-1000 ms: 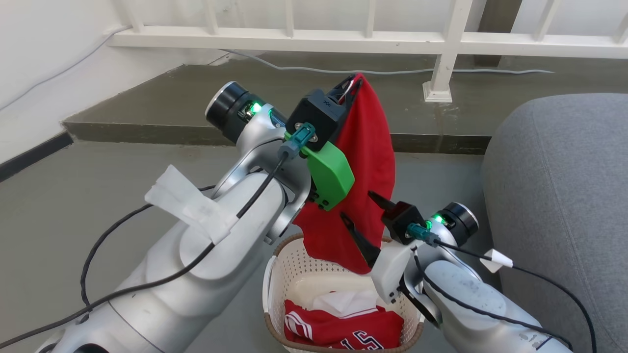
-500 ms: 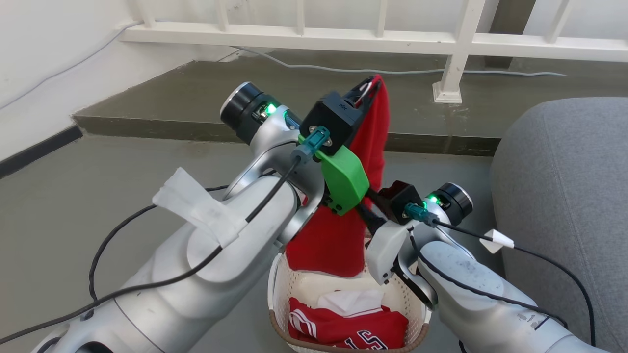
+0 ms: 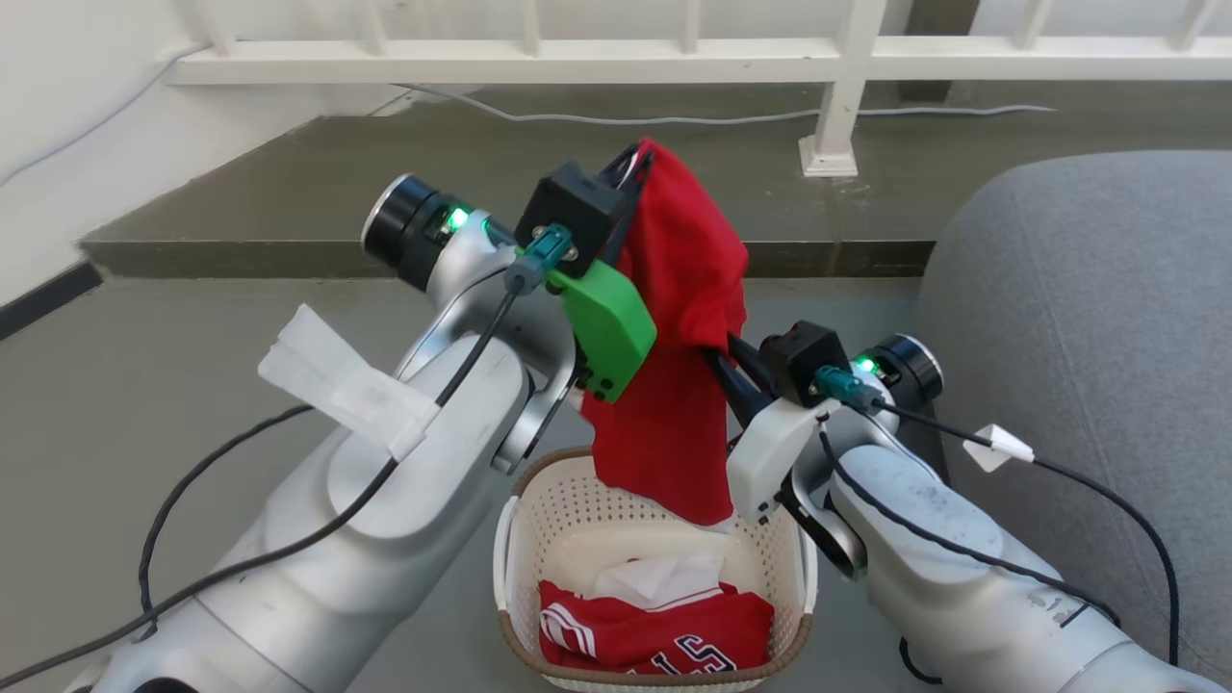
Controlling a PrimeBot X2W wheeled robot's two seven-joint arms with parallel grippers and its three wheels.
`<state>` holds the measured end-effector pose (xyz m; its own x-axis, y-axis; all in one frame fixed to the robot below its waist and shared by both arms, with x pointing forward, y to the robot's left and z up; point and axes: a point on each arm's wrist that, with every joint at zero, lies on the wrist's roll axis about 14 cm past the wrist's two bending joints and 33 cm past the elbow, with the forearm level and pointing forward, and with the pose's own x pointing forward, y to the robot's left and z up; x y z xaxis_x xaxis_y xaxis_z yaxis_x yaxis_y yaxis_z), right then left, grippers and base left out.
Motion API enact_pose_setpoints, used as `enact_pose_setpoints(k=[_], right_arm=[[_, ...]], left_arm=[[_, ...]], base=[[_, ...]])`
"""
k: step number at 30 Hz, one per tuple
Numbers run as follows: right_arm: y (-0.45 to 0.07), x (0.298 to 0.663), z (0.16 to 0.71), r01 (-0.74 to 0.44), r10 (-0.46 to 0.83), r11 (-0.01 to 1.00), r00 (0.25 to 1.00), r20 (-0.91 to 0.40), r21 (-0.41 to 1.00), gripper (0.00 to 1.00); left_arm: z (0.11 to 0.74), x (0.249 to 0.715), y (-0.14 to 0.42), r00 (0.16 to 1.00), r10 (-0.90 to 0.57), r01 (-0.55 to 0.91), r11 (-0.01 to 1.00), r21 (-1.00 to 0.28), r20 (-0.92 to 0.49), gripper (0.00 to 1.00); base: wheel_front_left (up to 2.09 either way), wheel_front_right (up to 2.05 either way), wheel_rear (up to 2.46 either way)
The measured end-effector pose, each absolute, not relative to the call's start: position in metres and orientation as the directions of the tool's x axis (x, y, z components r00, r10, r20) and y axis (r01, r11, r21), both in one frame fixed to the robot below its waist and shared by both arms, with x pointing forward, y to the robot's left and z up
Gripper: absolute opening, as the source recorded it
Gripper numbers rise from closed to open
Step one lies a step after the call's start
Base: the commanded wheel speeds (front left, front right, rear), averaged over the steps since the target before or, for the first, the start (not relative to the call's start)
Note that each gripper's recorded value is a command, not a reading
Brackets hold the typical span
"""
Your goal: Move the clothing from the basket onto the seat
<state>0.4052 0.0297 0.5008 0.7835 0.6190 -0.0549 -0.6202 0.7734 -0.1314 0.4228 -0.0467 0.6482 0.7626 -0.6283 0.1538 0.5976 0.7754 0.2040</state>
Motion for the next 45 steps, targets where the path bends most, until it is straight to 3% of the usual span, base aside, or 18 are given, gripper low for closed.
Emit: enact_pose_setpoints(k=[8, 9, 10, 11, 12, 34, 45], right_arm=[[-0.019, 0.424, 0.517, -0.517, 0.522, 0.845, 0.853, -0.001, -0.136, 0.0], [-0.026, 0.426, 0.519, -0.504, 0.509, 0.852, 0.861, 0.004, -0.141, 0.0], [-0.034, 0.428, 0.521, -0.488, 0.495, 0.861, 0.869, 0.009, -0.145, 0.0], [-0.04, 0.43, 0.523, -0.474, 0.481, 0.868, 0.877, 0.015, -0.15, 0.0], [-0.048, 0.431, 0.525, -0.457, 0.465, 0.876, 0.885, 0.021, -0.155, 0.0], [-0.187, 0.424, 0.556, -0.143, 0.167, 0.97, 0.98, 0.111, -0.199, 0.0], [-0.254, 0.398, 0.568, 0.019, 0.015, 0.972, 0.99, 0.143, -0.235, 0.0]], left_arm=[[0.617, 0.425, -0.052, 0.761, -0.639, 0.623, 0.769, 0.145, 0.112, 0.03], [0.615, 0.424, -0.054, 0.758, -0.642, 0.63, 0.766, 0.13, 0.113, 0.27], [0.612, 0.423, -0.056, 0.756, -0.646, 0.636, 0.763, 0.112, 0.108, 0.39], [0.608, 0.421, -0.059, 0.753, -0.65, 0.643, 0.76, 0.091, 0.105, 0.73], [0.604, 0.419, -0.061, 0.751, -0.653, 0.65, 0.757, 0.066, 0.099, 1.0], [0.563, 0.381, -0.091, 0.656, -0.749, 0.754, 0.652, -0.079, 0.092, 1.0], [0.561, 0.351, -0.128, 0.532, -0.838, 0.846, 0.522, -0.11, 0.118, 1.0]], base=[[0.0, 0.0, 0.0], [0.0, 0.0, 0.0], [0.0, 0.0, 0.0], [0.0, 0.0, 0.0], [0.0, 0.0, 0.0], [0.0, 0.0, 0.0], [0.0, 0.0, 0.0]])
